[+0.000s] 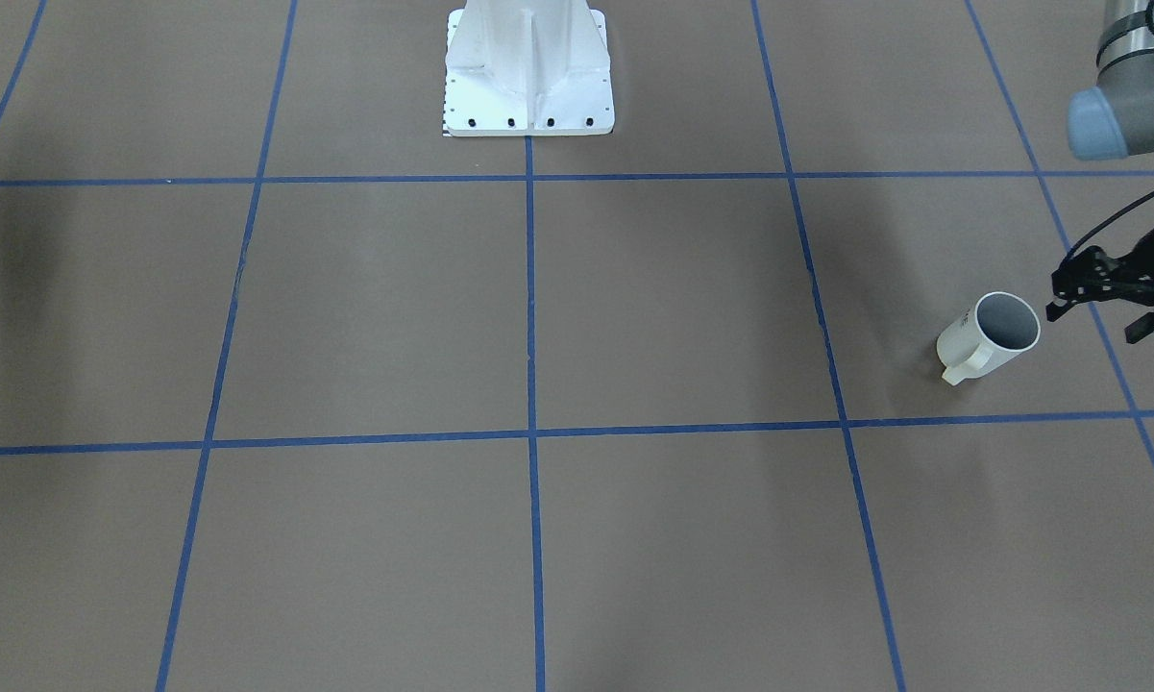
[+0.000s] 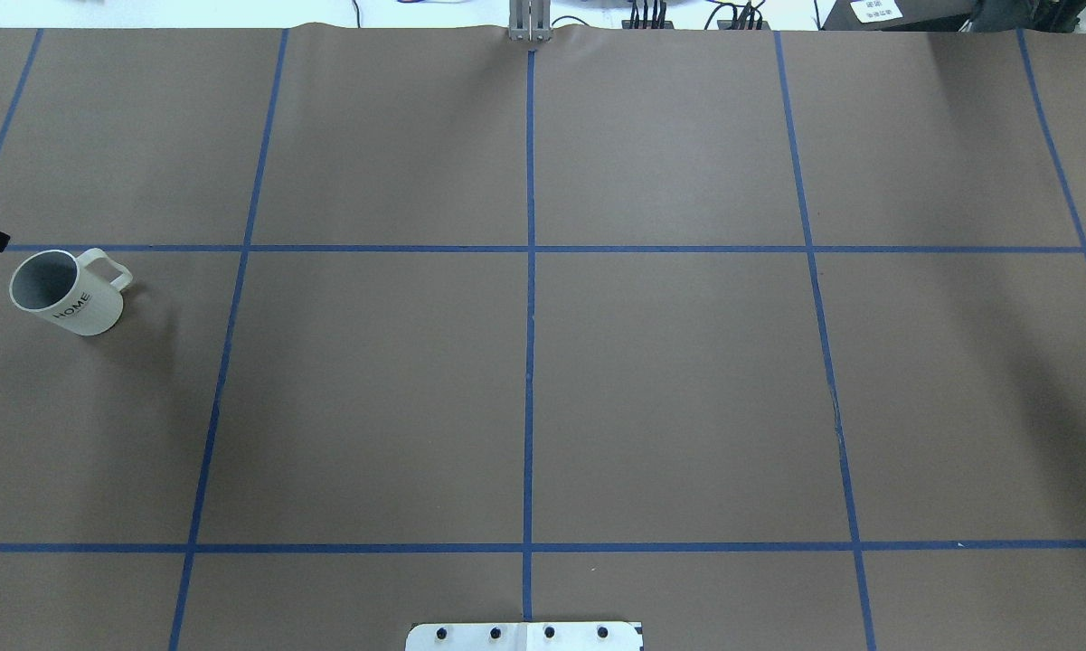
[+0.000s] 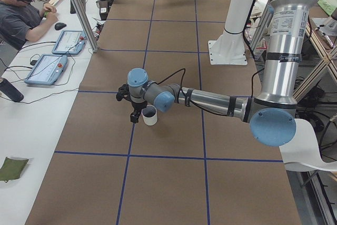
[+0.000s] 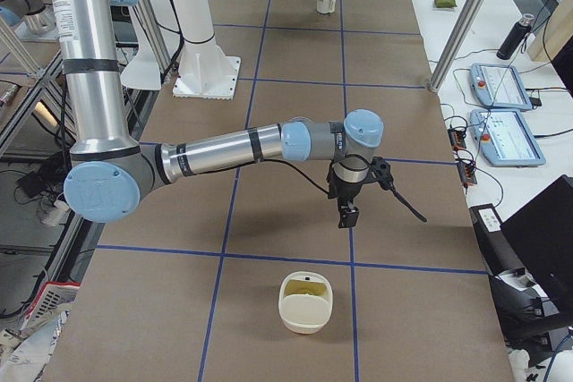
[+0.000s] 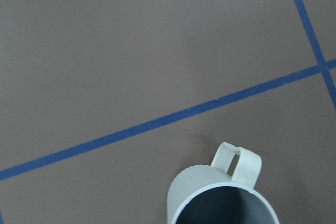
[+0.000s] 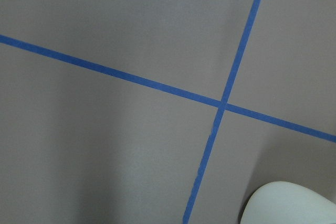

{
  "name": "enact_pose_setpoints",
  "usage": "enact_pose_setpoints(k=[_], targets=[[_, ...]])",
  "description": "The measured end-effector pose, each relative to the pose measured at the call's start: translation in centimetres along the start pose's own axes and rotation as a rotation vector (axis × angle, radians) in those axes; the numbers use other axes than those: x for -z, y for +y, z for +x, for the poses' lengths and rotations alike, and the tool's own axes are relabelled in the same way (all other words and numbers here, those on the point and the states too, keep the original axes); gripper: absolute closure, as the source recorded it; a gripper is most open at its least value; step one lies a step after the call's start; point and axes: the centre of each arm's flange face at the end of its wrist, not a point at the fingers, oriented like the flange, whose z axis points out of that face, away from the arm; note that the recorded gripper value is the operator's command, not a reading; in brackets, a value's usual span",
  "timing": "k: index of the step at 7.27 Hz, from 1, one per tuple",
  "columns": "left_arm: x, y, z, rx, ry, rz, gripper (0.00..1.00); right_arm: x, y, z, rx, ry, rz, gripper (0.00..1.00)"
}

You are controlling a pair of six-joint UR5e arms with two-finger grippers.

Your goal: Left arm hands cup to right arm to dump lemon

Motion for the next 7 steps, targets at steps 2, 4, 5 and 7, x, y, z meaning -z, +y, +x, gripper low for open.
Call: enact_pose_setpoints(k=[2, 4, 5, 7], targets=[[4.4, 2.3, -7.4, -0.018, -0.051, -0.06, 0.0, -0.2, 0.1, 0.2, -0.002, 0.0, -0.005, 0.0], [8.5, 5.6, -13.5, 0.008, -0.072, -0.075, 0.0, -0.5, 0.2, 0.5, -0.003, -0.001, -0.011, 0.0], [9.3, 7.4, -15.1, 0.047, -0.068, -0.091, 0.0, -0.7, 0.3, 1.0, -0.014, -0.002, -0.014, 0.0], [8.5, 11.5, -16.3, 0.097, -0.056, -0.114, 0.0, -0.5, 1.4, 3.0, -0.06, -0.005, -0.012, 0.0]])
